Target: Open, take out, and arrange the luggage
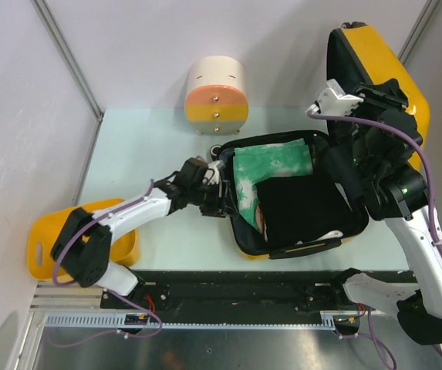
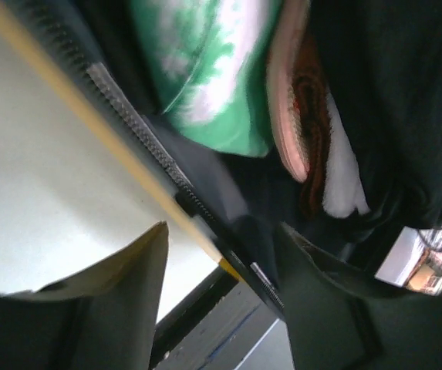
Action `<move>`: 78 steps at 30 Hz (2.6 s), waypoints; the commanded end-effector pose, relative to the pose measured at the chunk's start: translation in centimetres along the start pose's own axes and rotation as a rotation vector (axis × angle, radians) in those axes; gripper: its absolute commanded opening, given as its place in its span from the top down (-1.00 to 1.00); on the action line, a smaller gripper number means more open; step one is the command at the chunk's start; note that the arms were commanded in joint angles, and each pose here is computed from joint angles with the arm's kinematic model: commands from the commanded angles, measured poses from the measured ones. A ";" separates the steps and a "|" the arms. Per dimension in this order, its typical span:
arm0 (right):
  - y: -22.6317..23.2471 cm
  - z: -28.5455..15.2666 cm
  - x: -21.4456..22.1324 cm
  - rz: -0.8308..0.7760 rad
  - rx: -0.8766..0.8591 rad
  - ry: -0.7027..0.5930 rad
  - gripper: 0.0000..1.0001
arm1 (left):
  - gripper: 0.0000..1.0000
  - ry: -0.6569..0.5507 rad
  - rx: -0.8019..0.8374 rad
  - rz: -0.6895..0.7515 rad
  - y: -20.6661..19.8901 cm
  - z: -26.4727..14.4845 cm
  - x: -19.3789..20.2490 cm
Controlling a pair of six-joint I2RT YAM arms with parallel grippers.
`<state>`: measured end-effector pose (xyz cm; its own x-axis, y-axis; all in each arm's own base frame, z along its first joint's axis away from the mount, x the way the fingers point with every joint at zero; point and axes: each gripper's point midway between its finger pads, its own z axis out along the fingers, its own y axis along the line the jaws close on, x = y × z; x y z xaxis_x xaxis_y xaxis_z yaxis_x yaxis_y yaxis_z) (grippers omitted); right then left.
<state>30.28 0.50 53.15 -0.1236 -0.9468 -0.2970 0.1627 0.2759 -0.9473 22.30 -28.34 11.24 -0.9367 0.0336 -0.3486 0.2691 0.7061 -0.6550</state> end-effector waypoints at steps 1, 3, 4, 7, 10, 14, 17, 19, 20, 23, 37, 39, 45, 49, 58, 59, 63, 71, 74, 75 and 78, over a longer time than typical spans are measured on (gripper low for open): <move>-5.8 -1.1 2.4 0.116 0.214 0.037 1.00 | -0.04 0.012 0.085 0.053 -3.3 2.2 -1.8; -6.2 -1.0 3.0 0.112 0.230 0.050 1.00 | 0.35 0.048 0.091 0.045 -3.2 3.9 -1.8; -6.4 -0.8 3.1 0.107 0.235 0.046 1.00 | 0.45 0.034 0.113 0.058 -4.1 4.1 -3.0; -7.2 -0.3 4.5 0.091 0.264 0.066 1.00 | 0.80 0.017 0.143 0.080 -5.6 5.7 -5.4; -8.4 0.1 6.2 0.064 0.303 0.093 1.00 | 1.00 -0.012 0.169 0.098 -7.2 6.7 -7.7; -9.7 1.3 8.8 0.073 0.343 0.123 1.00 | 1.00 -0.034 0.203 0.147 -9.7 8.0 -9.0; -9.8 2.9 11.2 0.077 0.356 0.153 1.00 | 1.00 -0.065 0.220 0.143 -10.8 9.1 -10.6; -9.6 4.4 12.7 0.108 0.364 0.156 1.00 | 0.99 -0.112 0.222 0.154 -11.5 9.2 -12.3; -9.9 4.7 12.9 0.119 0.385 0.149 1.00 | 1.00 -0.121 0.220 0.152 -11.3 10.0 -12.8; -10.2 6.7 13.7 0.153 0.428 0.133 1.00 | 0.99 -0.163 0.223 0.145 -11.6 10.8 -14.8; -10.5 15.5 13.5 0.258 0.548 0.002 1.00 | 1.00 -0.429 0.178 0.170 -9.9 10.2 -26.2; -9.8 16.6 12.8 0.275 0.547 -0.026 1.00 | 1.00 -0.464 0.155 0.163 -9.1 9.8 -27.3; -9.2 18.6 9.8 0.310 0.565 -0.109 1.00 | 1.00 -0.564 0.090 0.102 -5.7 7.3 -30.3; -9.2 19.3 7.9 0.327 0.581 -0.159 1.00 | 0.99 -0.655 0.088 0.094 -4.5 4.7 -32.2; -8.9 16.2 3.2 0.405 0.555 -0.261 1.00 | 1.00 -0.571 0.110 0.050 -4.0 4.0 -27.2; -9.8 14.8 2.4 0.416 0.562 -0.292 1.00 | 0.99 -0.564 0.111 0.050 -4.0 3.9 -26.6; -9.4 12.6 1.1 0.451 0.519 -0.329 1.00 | 0.99 -0.489 0.110 0.022 -3.2 4.5 -22.9; -8.2 11.4 0.6 0.469 0.467 -0.357 1.00 | 1.00 -0.444 0.108 0.044 -4.2 3.3 -19.2; -7.9 13.5 3.1 0.478 0.480 -0.342 1.00 | 1.00 -0.431 0.098 0.044 -4.4 4.2 -18.8; -9.0 13.7 4.3 0.486 0.520 -0.344 1.00 | 1.00 -0.438 0.101 0.038 -4.8 4.4 -19.1; -9.1 15.9 5.5 0.520 0.527 -0.375 1.00 | 1.00 -0.442 0.098 0.011 -4.9 5.6 -19.9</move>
<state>42.92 -8.95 59.17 0.2434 -0.7875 -0.5662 0.5443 0.5941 -0.5924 41.57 -33.81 12.51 -0.7655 -0.2769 -0.5808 0.2301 0.7252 -0.6490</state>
